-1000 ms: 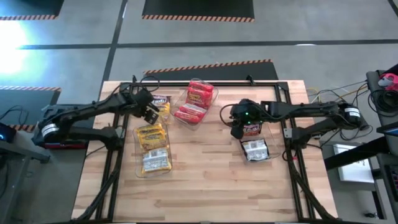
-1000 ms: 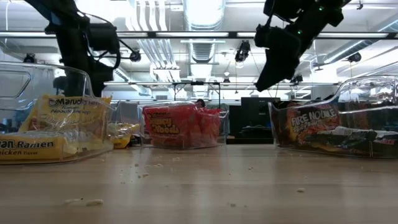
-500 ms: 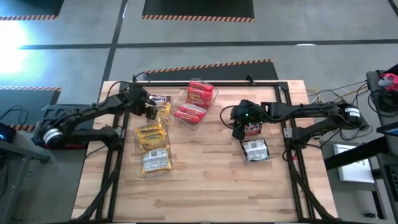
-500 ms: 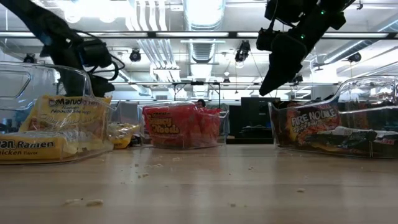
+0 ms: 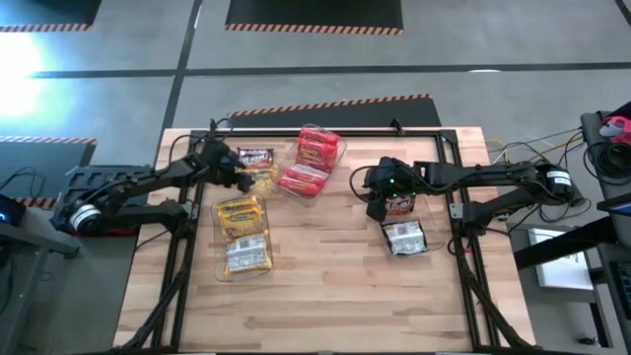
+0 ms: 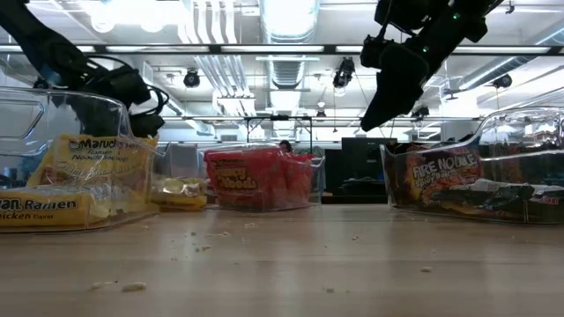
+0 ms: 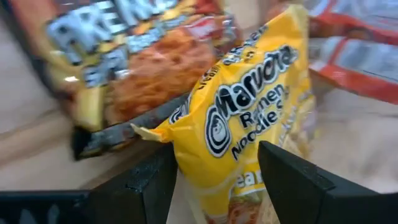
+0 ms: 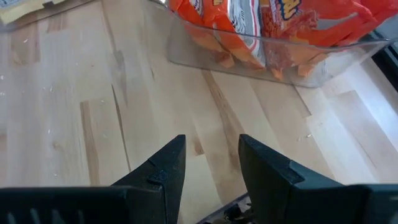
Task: Sort Maruchan noodles
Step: Put the yellow pack noodle into the bottom left transparent bin
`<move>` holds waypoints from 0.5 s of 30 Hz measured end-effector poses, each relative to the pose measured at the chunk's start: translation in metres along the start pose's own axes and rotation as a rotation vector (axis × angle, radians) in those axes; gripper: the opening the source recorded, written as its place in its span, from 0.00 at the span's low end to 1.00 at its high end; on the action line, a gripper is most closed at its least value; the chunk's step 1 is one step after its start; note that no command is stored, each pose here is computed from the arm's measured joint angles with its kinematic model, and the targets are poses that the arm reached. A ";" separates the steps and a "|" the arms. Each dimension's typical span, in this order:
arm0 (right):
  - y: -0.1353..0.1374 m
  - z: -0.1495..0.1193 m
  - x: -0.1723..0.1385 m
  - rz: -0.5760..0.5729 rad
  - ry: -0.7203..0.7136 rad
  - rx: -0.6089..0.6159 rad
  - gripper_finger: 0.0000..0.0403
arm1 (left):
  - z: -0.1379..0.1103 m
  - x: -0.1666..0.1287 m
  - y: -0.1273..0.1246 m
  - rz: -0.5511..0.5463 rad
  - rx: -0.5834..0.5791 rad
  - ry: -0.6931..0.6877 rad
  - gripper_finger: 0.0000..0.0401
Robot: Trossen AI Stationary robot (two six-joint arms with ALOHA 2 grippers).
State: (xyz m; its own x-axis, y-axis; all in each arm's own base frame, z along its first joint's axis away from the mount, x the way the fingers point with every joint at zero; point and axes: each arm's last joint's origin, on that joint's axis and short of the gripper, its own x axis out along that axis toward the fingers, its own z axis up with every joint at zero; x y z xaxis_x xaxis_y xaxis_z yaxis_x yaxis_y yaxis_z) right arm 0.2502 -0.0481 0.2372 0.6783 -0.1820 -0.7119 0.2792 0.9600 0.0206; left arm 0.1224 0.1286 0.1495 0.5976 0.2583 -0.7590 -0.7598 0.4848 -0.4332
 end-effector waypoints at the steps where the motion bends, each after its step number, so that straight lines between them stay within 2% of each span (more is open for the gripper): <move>1: 0.000 0.000 0.000 0.000 -0.001 0.000 0.34 | 0.001 0.000 -0.001 -0.021 0.002 0.000 0.51; 6: 0.000 0.001 0.000 0.000 -0.006 0.013 0.34 | 0.004 -0.001 -0.005 -0.113 0.020 -0.008 0.51; 12: 0.000 0.001 0.000 0.001 -0.006 0.020 0.34 | 0.004 -0.001 -0.005 -0.108 0.002 -0.004 0.51; 15: 0.000 0.001 0.000 0.001 -0.005 0.020 0.34 | 0.000 0.000 -0.002 -0.066 -0.017 0.025 0.51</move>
State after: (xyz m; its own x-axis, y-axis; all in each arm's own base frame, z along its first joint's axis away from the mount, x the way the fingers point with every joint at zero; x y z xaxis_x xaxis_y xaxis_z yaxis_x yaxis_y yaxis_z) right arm 0.2506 -0.0482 0.2375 0.6821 -0.1828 -0.7080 0.2922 0.9557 0.0348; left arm 0.1240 0.1275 0.1510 0.6403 0.2054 -0.7402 -0.7232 0.4861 -0.4907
